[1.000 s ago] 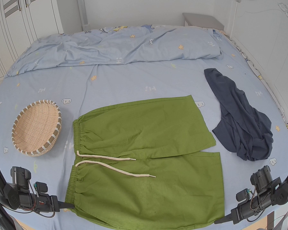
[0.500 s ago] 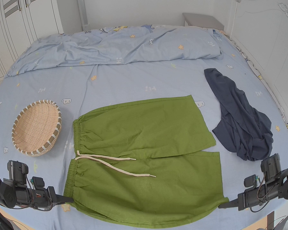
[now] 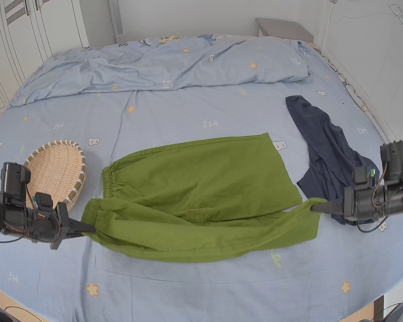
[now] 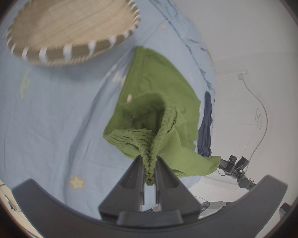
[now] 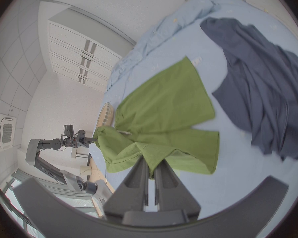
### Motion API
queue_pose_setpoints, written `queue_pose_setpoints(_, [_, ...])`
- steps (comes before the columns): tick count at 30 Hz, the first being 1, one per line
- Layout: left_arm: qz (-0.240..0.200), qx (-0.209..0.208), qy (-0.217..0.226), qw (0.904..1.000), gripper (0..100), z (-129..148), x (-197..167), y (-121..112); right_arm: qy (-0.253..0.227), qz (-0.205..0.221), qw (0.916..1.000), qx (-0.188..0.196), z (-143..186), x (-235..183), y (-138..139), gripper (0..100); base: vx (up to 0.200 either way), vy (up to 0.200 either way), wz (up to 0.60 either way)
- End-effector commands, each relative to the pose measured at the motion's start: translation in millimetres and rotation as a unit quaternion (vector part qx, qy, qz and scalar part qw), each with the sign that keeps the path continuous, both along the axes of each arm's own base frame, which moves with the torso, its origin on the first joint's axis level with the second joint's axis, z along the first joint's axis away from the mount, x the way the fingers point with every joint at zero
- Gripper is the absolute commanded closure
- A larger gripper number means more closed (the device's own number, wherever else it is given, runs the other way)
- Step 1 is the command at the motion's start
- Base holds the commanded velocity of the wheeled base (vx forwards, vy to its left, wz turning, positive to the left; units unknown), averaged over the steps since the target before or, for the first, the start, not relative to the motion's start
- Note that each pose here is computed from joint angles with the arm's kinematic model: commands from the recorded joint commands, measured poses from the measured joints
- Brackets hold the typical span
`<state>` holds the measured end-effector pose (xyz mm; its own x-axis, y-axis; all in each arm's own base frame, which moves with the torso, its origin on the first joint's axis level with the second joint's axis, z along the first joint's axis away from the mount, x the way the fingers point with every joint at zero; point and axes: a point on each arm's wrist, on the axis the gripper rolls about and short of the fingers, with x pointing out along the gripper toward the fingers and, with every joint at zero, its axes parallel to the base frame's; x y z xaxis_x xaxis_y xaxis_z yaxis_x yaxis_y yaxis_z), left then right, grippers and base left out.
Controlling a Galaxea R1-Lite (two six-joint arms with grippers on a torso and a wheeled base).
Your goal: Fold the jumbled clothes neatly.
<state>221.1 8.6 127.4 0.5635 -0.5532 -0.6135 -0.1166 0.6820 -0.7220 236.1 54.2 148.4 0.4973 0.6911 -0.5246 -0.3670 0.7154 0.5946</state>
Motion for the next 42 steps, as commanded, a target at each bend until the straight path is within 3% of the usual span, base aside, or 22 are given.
queue_pose_setpoints(1, [0.002, 0.006, -0.053, 0.9986, 100, 40, 22, -1, -0.034, -0.012, 0.9993, 0.007, 32, 35, 1, 100, 0.000, 0.000, 0.00])
queue_pose_setpoints(16, [0.005, 0.006, -0.045, 0.9990, 100, 36, 93, 7, -0.072, -0.025, 0.9971, 0.002, 72, 106, 6, 100, 0.000, 0.000, 0.00])
queue_pose_setpoints(42, [0.007, 0.011, -0.072, 0.9973, 100, 49, 124, 13, -0.128, -0.027, 0.9914, 0.001, 80, 179, 9, 100, 0.000, 0.000, 0.00])
